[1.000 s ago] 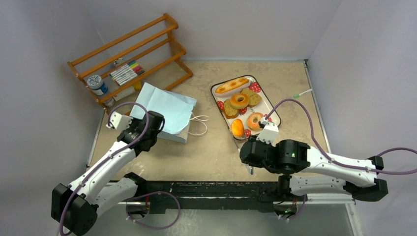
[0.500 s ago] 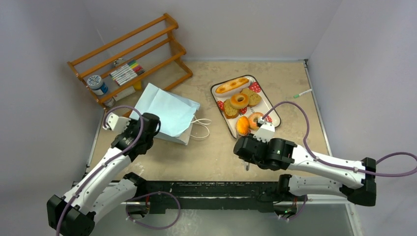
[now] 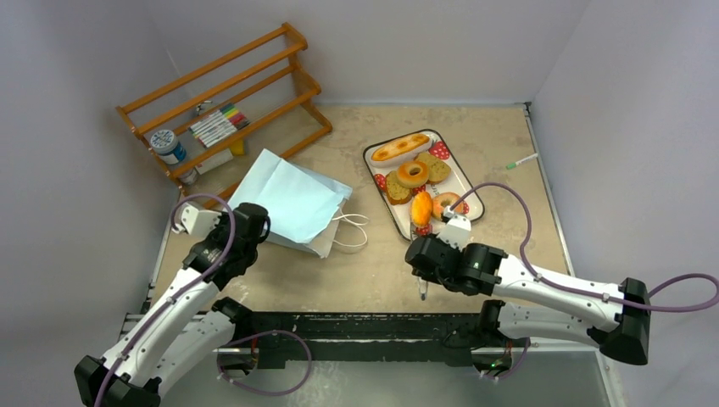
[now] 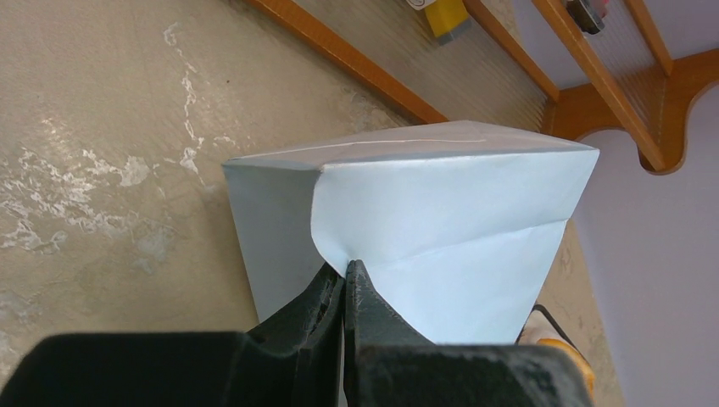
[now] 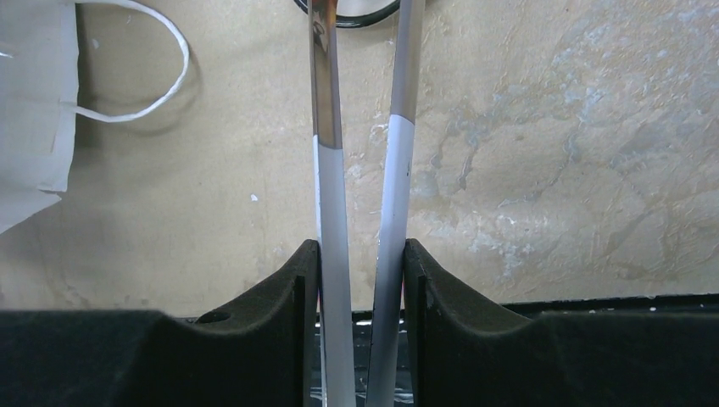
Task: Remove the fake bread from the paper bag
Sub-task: Place the fake bread in the container.
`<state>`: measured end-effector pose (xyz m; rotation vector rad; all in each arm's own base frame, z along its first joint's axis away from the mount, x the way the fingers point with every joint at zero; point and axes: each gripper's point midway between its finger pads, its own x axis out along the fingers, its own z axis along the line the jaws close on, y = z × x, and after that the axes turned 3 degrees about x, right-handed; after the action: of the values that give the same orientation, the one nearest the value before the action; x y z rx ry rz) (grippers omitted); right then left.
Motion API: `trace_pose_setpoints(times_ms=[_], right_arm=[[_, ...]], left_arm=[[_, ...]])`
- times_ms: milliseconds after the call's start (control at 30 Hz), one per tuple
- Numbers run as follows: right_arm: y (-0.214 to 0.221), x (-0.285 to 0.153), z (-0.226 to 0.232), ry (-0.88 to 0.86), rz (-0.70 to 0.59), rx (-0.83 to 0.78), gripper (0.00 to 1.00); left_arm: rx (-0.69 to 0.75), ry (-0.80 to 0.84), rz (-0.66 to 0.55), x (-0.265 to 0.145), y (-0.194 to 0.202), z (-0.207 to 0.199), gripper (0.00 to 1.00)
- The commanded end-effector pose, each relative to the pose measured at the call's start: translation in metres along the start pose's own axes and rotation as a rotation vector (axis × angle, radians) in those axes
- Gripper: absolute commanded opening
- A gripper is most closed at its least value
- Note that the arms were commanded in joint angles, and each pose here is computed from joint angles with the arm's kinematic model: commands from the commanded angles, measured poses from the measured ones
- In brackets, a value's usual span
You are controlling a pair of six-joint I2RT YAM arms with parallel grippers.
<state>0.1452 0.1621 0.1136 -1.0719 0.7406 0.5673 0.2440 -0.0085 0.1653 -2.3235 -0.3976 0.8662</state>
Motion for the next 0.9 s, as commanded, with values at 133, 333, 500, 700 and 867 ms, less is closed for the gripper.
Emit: trace_pose_setpoints(times_ms=[133, 333, 500, 700, 867], right_arm=[[0.009, 0.000, -0.006, -0.020, 0.041, 0.076, 0.34], [0.018, 0.004, -0.012, -0.006, 0.066, 0.089, 0.43], [0.021, 0.004, -0.015, -0.002, 0.078, 0.096, 0.48], [0.027, 0.006, -0.020, -0.004, 0.096, 0.106, 0.50], [0.020, 0.002, -0.010, -0.044, 0.077, 0.085, 0.47]], left_arm=[[-0.074, -0.007, 0.005, -0.003, -0.003, 0.009, 0.00], [-0.093, -0.011, 0.003, -0.004, -0.004, 0.013, 0.00], [-0.088, -0.014, -0.008, -0.005, -0.007, 0.011, 0.00], [-0.085, -0.014, -0.008, -0.004, -0.006, 0.009, 0.00], [-0.077, -0.017, -0.023, -0.004, -0.010, 0.006, 0.00]])
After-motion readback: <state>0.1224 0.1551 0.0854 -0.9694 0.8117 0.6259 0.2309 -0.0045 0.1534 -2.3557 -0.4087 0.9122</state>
